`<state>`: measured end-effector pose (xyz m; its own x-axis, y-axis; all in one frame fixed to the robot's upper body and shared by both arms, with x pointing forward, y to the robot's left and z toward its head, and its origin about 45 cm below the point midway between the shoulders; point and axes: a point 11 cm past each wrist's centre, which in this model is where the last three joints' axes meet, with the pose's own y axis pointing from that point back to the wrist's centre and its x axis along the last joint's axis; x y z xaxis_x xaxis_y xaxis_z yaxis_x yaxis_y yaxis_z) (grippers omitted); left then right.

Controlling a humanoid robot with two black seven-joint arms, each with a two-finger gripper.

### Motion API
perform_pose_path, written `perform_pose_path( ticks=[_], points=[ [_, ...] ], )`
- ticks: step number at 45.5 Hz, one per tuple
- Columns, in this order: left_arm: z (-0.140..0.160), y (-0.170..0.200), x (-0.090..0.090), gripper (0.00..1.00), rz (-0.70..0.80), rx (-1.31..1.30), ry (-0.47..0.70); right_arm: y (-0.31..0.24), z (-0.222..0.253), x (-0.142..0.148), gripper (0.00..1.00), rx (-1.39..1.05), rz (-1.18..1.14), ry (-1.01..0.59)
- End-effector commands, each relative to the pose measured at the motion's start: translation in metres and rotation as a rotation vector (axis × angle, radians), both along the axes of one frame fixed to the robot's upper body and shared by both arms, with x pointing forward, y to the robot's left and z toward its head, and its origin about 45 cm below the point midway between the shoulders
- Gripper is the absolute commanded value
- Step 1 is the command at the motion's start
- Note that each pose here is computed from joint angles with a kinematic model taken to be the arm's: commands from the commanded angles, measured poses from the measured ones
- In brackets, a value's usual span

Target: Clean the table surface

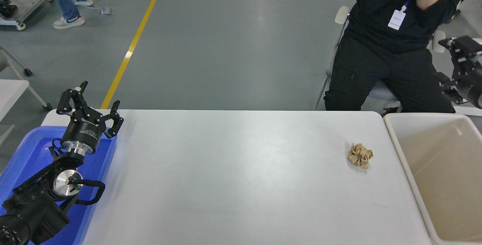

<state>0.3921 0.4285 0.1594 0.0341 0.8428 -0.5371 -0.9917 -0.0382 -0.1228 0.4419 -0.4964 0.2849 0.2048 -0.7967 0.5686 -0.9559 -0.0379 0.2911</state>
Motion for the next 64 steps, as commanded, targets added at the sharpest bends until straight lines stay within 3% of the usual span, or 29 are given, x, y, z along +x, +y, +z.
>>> perform_pose_path(
  ticks=[1,9,30,48,64],
  points=[
    [0.000,-0.001,0.000,1.00,-0.001,-0.001,0.000,0.000,-0.011,-0.011,0.99,-0.435,0.241,0.166],
    [0.000,-0.001,0.000,1.00,-0.001,-0.001,0.000,0.017,-0.017,-0.012,0.99,-0.630,0.452,0.200],
    [0.000,-0.001,0.000,1.00,-0.001,-0.001,0.000,0.107,-0.083,-0.023,0.99,-0.722,0.882,0.322],
    [0.000,-0.001,0.000,1.00,-0.001,-0.001,0.000,0.111,-0.125,-0.011,0.99,-0.867,0.887,0.409],
    [0.000,0.000,0.000,1.00,0.000,0.000,0.000,0.122,-0.154,-0.025,0.99,-0.847,0.922,0.428]
  ],
)
